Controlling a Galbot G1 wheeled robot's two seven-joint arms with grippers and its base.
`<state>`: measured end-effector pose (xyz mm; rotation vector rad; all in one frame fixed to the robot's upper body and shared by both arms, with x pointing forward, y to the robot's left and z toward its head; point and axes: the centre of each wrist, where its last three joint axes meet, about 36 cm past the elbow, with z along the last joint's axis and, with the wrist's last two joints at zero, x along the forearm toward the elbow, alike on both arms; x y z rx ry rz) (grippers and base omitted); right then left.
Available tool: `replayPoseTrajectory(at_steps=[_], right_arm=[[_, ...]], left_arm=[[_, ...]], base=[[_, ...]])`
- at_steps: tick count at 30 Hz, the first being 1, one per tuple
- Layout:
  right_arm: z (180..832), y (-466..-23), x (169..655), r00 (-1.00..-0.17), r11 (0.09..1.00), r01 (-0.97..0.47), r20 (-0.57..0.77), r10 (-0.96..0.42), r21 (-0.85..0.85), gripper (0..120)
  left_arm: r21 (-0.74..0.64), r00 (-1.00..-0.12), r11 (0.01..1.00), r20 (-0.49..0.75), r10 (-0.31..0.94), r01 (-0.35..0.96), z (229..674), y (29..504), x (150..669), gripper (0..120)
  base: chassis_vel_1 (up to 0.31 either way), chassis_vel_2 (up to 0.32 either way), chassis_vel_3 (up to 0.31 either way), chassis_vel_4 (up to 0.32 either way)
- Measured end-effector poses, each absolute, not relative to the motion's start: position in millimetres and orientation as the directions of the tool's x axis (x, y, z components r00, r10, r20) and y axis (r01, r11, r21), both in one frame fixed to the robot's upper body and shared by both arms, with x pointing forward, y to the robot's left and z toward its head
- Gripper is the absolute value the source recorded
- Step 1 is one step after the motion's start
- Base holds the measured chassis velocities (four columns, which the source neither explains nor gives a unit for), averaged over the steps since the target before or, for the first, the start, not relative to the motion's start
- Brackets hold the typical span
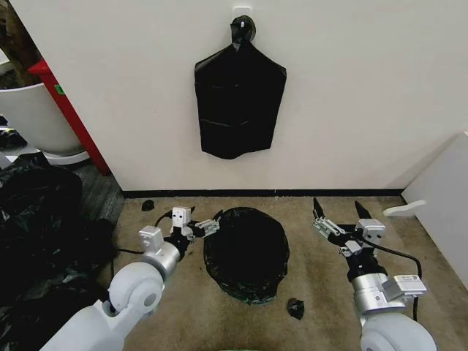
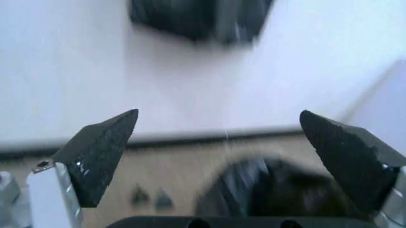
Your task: Place the garbage bag over the trash bin.
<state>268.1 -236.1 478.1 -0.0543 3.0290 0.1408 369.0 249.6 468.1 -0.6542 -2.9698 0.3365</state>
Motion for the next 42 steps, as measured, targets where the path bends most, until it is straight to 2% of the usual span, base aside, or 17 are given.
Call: replayPoseTrajectory(at_steps=[5, 11, 17, 27, 42], right_arm=[[454.1, -237.6, 260.1, -0.998, 0.998, -0.028, -0.054, -0.025, 0.052, 100], [438.5, -235.2, 244.8, -1.000, 0.999, -0.008, -0.030, -0.006, 0.052, 100], [432.3, -228.8, 234.4, -0.999, 1.000, 0.005, -0.051, 0.006, 0.031, 100], [422.4, -222.8, 223.4, -0.997, 0.999, 0.033, -0.069, 0.032, -0.012, 100], [430.0, -222.9, 214.0, -0.993, 0.998, 0.053, -0.106, 0.056, 0.033, 100]], left_arm=[[-0.093, -0.924, 0.922, -0.106, 0.367, 0.376, 473.8, 293.2, 356.7, 100], [0.005, -0.929, 0.940, -0.153, 0.337, 0.341, 476.6, 326.7, 329.7, 100], [-0.005, -0.939, 0.951, -0.158, 0.304, 0.309, 473.8, 336.2, 279.5, 100], [-0.028, -0.961, 0.970, -0.152, 0.233, 0.240, 459.2, 321.0, 227.8, 100], [-0.070, -0.972, 0.978, -0.142, 0.187, 0.198, 465.3, 306.9, 209.7, 100]], base=[[0.000, 0.000, 0.000, 0.000], [0.000, 0.000, 0.000, 0.000], [0.000, 0.000, 0.000, 0.000], [0.000, 0.000, 0.000, 0.000], [0.000, 0.000, 0.000, 0.000]])
